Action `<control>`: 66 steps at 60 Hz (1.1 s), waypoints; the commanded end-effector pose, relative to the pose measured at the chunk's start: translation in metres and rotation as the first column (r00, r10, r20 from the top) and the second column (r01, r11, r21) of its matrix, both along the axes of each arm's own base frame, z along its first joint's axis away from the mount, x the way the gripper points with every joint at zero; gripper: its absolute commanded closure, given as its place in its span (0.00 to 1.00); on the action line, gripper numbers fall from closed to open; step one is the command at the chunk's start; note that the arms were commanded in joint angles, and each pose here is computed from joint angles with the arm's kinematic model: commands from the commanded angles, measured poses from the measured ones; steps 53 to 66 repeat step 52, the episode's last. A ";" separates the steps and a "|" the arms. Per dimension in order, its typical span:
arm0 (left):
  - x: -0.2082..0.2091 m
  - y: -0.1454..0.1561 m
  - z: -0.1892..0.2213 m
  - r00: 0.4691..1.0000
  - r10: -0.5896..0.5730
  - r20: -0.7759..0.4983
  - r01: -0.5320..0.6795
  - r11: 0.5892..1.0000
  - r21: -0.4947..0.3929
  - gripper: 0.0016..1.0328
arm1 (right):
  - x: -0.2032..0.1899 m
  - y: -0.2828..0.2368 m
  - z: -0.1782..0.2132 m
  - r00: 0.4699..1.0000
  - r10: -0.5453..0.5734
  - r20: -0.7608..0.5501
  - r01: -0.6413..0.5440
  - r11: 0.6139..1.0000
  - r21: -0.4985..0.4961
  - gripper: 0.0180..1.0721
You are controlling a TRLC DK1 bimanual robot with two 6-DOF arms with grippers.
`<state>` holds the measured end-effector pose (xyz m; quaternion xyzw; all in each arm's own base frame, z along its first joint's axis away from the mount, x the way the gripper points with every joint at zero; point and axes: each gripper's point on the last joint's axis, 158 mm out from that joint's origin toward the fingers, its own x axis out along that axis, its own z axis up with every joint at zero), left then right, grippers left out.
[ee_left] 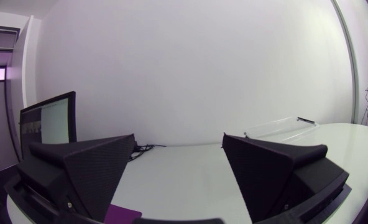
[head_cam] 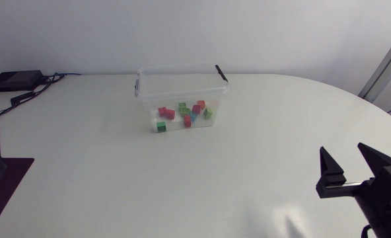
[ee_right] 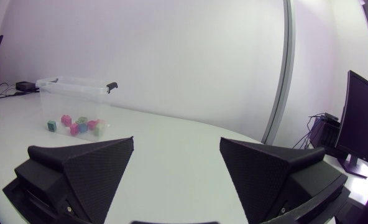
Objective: Place the duplo bricks in the container
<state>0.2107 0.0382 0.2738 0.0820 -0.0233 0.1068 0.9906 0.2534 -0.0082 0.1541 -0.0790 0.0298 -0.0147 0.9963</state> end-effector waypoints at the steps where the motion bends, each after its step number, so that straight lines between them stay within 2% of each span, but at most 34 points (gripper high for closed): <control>1: 0.007 -0.003 -0.014 1.000 -0.020 -0.001 0.019 0.999 -0.032 0.04 | 0.001 0.002 -0.005 1.000 0.006 0.002 -0.006 1.000 0.030 0.05; 42: 0.043 -0.041 -0.123 0.969 -0.231 -0.088 0.213 0.960 -0.180 0.04 | 0.001 0.006 -0.005 1.000 0.015 0.005 -0.015 0.987 0.157 0.05; 66: 0.043 -0.041 -0.124 0.969 -0.232 -0.088 0.214 0.960 -0.181 0.04 | 0.001 0.006 -0.005 1.000 0.015 0.005 -0.015 0.987 0.158 0.05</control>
